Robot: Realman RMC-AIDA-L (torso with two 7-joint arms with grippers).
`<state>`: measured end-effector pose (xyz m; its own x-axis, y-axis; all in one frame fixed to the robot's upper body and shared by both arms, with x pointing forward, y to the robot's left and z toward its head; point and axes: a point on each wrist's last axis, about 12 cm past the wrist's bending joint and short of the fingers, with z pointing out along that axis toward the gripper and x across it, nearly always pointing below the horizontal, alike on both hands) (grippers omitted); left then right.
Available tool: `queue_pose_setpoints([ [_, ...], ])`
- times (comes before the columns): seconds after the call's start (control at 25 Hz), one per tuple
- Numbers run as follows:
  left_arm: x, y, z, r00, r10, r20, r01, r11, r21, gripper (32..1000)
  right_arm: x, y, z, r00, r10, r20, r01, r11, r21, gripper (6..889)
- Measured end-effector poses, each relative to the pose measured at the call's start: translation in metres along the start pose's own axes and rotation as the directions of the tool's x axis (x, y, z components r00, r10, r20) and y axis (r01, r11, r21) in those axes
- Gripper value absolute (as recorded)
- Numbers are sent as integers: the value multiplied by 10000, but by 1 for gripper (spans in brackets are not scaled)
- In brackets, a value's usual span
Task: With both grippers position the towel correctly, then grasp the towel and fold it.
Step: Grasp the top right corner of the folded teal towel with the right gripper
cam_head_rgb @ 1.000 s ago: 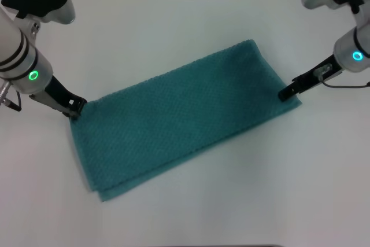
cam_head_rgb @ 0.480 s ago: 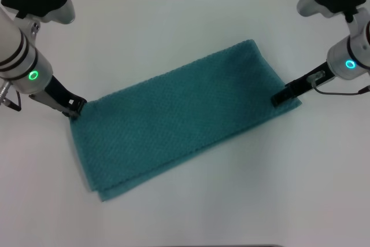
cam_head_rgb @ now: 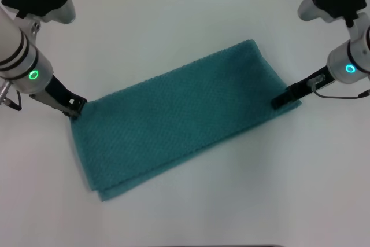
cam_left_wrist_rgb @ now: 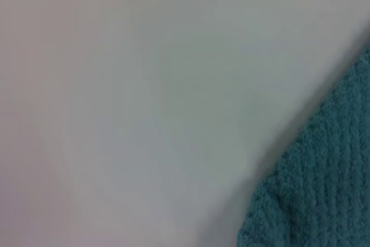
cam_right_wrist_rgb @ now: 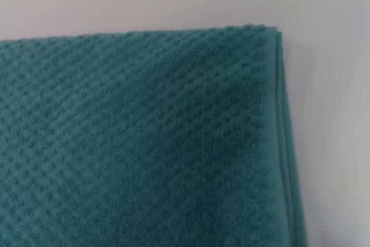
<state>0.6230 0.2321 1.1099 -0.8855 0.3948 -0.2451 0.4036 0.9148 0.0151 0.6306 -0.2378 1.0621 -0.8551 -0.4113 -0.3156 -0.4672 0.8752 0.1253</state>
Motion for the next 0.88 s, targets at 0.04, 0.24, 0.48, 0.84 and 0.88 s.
queue_pose_setpoints([
  [0.04,-1,0,-1,10000,2,2,-2,10000,1,97,4,11,9,10000,-20,-9,20,10000,-25,814],
  [0.24,-2,-2,-1,10000,2,6,-2,10000,14,97,10,34,26,10000,-57,-13,56,10000,-61,797],
  [0.48,0,-2,2,10000,-2,-2,2,10000,16,97,9,33,29,10000,-76,5,76,10000,-27,717],
  [0.84,4,-8,32,10000,5,-70,-5,10000,38,97,21,33,26,9996,-252,-136,251,9997,-38,486],
  [0.88,4,-8,32,10000,5,-72,-5,10000,38,97,22,32,23,9995,-277,-152,276,9996,-56,435],
])
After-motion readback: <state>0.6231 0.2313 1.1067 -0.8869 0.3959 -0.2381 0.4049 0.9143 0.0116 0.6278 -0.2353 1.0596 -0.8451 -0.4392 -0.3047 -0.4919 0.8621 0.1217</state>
